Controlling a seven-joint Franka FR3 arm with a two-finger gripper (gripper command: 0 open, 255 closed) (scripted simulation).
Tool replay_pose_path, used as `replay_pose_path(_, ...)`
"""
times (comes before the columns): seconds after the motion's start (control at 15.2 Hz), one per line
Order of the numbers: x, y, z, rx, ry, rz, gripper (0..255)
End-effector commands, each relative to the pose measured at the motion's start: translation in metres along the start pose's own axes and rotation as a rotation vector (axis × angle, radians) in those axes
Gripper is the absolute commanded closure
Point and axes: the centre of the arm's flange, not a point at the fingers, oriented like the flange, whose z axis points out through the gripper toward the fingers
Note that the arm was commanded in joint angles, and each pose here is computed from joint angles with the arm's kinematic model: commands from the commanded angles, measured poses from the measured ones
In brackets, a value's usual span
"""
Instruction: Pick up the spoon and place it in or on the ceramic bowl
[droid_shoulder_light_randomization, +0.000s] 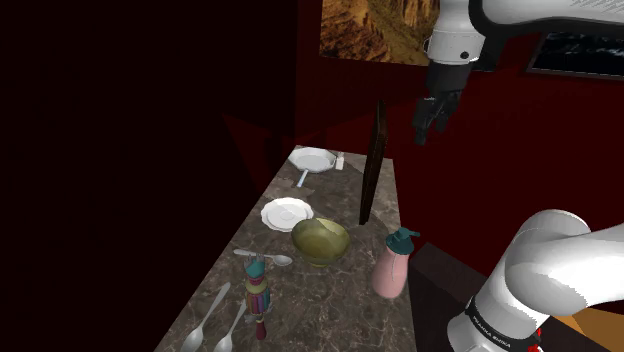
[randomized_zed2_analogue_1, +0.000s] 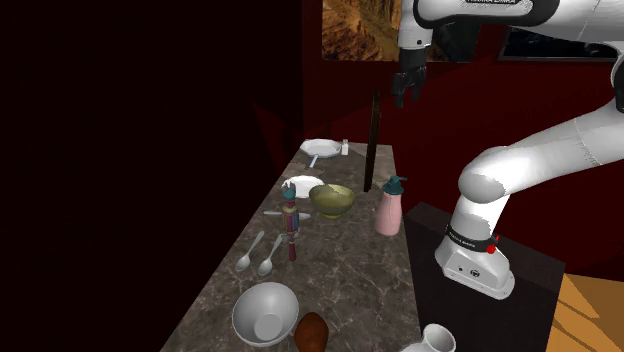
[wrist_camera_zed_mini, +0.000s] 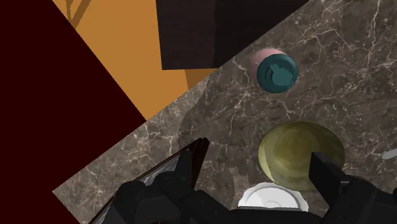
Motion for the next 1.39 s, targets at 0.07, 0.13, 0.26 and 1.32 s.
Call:
replay_pose_path(0.07, 0.001, -0.008, 0.009, 0.008, -0.001, 0.014, 0)
replay_pose_path(0.13, 0.002, -0.017, 0.018, 0.016, -0.002, 0.028, 0)
replay_pose_path(0.26, 0.005, -0.034, 0.035, 0.032, -0.004, 0.056, 0)
replay_pose_path(1.32, 0.044, -0.177, 0.165, 0.162, -0.020, 0.279, 0)
